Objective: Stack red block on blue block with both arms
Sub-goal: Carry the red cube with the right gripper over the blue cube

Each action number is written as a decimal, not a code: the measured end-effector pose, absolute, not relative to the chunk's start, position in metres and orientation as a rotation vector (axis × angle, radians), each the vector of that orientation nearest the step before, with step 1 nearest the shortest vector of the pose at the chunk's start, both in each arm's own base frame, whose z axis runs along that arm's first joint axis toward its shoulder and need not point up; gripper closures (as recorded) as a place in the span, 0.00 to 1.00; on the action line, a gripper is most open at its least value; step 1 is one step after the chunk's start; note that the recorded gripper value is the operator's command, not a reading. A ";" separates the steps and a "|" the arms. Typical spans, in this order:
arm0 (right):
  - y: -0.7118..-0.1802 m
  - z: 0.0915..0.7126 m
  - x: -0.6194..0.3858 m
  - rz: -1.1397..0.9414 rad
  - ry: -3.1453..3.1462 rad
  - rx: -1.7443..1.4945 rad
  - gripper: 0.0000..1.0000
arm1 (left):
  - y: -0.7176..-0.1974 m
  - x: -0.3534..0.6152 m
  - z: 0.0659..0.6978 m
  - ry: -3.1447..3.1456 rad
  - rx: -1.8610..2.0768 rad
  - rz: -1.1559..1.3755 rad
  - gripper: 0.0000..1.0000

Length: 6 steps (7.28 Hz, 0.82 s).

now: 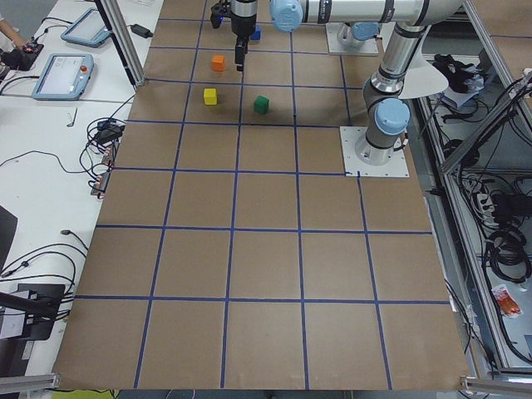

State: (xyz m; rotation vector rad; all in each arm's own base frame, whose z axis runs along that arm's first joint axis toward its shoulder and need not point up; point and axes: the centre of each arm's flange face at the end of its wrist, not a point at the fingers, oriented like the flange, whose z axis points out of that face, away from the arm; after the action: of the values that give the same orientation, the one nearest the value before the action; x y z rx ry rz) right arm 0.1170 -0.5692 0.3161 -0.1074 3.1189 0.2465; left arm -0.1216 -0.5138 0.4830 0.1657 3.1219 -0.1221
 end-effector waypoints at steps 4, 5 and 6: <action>-0.564 0.292 0.048 0.302 3.119 -0.284 1.00 | -0.512 -0.121 0.485 3.115 0.168 -0.126 0.00; -0.560 0.286 0.033 0.313 3.111 -0.286 1.00 | -0.512 -0.121 0.485 3.114 0.168 -0.126 0.00; -0.555 0.278 0.019 0.309 3.106 -0.292 1.00 | -0.512 -0.121 0.484 3.114 0.169 -0.125 0.00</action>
State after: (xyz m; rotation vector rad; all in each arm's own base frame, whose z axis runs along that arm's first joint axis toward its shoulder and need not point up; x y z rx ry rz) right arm 0.0194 -0.5550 0.2779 -0.2917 3.1057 0.3090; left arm -0.1208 -0.5116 0.4844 0.1693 3.1141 -0.1252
